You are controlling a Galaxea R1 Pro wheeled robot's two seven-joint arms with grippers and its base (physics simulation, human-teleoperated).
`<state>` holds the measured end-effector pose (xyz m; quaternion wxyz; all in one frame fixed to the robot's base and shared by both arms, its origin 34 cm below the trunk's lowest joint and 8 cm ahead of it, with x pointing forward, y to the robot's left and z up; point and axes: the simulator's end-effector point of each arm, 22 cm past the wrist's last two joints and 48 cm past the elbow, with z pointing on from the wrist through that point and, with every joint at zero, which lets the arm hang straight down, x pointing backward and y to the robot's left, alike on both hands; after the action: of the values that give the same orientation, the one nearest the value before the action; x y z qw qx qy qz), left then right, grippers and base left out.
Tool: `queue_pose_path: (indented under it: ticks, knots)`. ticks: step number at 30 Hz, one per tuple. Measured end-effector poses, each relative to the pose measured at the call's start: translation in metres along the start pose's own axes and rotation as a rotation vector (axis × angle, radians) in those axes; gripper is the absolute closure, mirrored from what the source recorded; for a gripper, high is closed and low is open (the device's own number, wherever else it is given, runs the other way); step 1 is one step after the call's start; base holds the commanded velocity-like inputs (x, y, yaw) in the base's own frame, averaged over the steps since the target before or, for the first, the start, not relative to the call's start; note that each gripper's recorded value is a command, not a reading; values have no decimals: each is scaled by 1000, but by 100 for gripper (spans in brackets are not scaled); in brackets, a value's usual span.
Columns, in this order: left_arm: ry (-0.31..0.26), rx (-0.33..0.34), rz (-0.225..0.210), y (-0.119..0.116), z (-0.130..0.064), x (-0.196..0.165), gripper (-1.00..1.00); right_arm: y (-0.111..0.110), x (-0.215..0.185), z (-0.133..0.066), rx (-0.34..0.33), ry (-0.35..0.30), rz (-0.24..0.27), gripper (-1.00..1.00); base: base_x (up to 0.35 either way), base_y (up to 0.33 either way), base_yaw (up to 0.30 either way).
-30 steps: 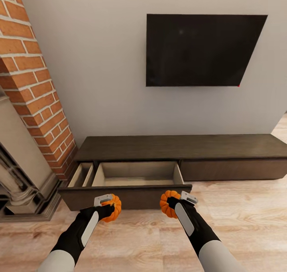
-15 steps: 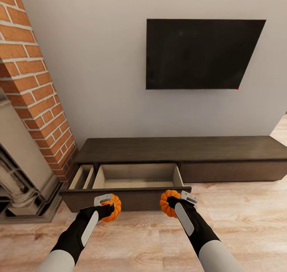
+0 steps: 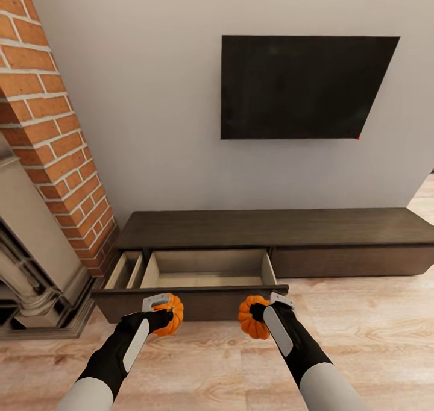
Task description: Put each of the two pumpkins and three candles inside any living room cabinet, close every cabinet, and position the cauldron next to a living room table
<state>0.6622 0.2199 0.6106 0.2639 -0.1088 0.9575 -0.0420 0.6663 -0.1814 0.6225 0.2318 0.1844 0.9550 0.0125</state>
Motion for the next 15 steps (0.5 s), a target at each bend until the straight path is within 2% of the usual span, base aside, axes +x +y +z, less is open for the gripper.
queue_pose_path:
  ticks: [2, 5, 11, 15]
  knots:
    - [2, 2, 0, -1, -3, -1, 100, 1, 4, -4, -1, 31, -20, 100, 0, 0, 0]
    - [6, 4, 2, -3, -7, -3, 100, 2, 4, -9, -3, 44, -28, 100, 0, 0, 0]
    - [88, 6, 12, -4, -17, 8, 100, 5, 2, -18, -10, 57, -32, 100, 0, 0, 0]
    - [90, 9, 14, -5, -25, 1, 100, 21, 2, -25, -77, 73, -31, 100, 0, 0, 0]
